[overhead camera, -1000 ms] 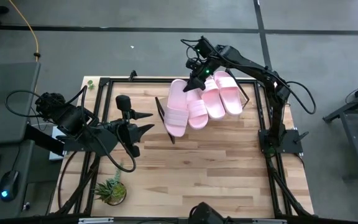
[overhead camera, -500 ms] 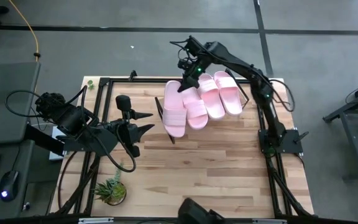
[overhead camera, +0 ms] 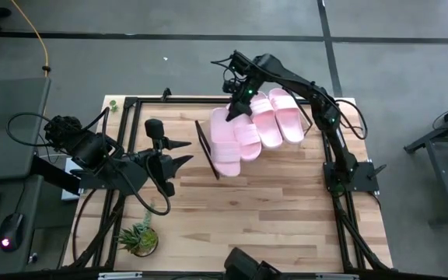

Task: Pick and place slides into the shelf
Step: Put the pink slide on the shelf

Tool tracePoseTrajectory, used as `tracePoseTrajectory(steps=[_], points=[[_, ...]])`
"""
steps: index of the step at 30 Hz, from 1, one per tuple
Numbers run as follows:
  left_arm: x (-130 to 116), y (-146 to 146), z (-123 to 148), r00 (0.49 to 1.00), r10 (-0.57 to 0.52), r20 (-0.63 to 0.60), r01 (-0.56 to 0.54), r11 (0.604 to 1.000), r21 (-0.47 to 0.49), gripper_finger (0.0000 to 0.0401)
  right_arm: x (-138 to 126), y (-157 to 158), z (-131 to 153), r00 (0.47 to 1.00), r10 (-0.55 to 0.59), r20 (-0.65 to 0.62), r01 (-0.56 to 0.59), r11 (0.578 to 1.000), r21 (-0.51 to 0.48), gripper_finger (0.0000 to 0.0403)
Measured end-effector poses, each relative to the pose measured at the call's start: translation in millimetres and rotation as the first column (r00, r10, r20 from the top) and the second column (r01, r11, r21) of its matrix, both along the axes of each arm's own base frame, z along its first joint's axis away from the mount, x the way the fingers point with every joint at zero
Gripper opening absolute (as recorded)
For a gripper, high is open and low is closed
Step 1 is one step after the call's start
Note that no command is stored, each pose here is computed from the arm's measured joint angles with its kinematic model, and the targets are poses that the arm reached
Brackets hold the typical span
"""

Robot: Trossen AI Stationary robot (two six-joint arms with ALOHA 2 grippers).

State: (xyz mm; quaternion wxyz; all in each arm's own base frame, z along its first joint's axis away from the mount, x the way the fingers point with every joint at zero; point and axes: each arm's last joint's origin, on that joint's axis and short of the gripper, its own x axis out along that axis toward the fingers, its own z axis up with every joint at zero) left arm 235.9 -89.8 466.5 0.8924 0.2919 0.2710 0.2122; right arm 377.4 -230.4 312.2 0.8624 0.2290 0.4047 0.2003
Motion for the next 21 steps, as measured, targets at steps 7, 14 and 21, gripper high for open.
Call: tracePoseTrajectory(steps=[7,14,21], points=[[0.0,0.0,-0.1,1.0,0.002,0.005,-0.002,1.0,-0.01,0.0144,4.5,-0.7,0.1,1.0,-0.014,0.005,0.014,0.997,-0.076,0.0039],[-0.3,0.0,-0.6,1.0,0.002,0.002,-0.002,1.0,-0.015,0.0144,6.5,-1.0,0.7,1.0,-0.029,0.011,0.029,0.997,-0.076,0.0057],[-0.3,0.0,-0.6,1.0,0.003,0.003,-0.003,1.0,-0.017,0.0144,10.2,-3.2,0.8,0.998,-0.057,0.01,0.058,0.986,-0.158,0.0148]])
